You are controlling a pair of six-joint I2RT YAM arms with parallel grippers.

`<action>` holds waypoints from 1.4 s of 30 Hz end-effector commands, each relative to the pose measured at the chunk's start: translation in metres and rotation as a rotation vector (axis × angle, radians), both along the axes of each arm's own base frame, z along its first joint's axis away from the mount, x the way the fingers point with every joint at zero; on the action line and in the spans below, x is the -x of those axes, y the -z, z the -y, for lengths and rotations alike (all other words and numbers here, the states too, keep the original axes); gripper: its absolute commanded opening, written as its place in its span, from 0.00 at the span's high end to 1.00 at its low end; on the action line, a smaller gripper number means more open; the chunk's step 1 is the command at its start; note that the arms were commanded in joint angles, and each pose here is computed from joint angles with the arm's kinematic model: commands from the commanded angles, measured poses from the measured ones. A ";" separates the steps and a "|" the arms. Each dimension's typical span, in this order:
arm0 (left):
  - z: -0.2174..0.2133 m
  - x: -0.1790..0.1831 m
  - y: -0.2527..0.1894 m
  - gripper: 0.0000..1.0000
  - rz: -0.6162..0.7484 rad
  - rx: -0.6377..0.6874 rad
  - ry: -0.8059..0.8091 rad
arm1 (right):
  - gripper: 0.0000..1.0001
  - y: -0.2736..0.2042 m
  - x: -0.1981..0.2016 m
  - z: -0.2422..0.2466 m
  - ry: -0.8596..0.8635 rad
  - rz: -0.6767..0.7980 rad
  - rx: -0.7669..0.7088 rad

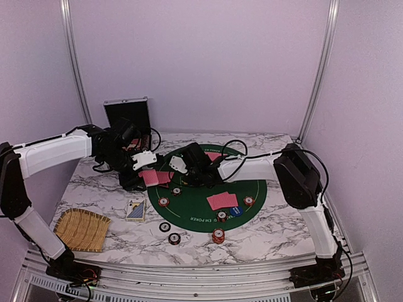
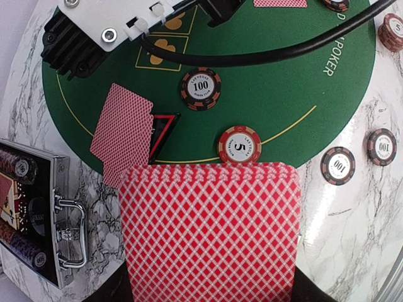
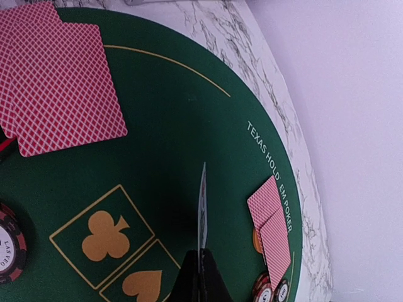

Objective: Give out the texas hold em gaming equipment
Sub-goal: Flop the poker card in the community card area.

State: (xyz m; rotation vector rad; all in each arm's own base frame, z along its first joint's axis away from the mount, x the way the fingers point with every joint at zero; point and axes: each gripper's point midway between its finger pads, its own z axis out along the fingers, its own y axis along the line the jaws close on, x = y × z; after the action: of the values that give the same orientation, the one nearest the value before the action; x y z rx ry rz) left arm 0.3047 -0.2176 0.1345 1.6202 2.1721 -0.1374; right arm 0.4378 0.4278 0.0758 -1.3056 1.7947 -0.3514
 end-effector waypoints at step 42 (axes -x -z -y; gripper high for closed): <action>0.006 -0.007 -0.016 1.00 0.008 0.043 0.007 | 0.42 -0.043 0.001 0.034 0.093 -0.574 -0.669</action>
State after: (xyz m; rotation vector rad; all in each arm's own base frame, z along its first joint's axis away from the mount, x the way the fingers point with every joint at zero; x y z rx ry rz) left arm 0.3082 -0.2182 0.1431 1.6023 2.1576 -0.1477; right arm 0.4340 0.4051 0.1006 -1.0582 2.0751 0.3537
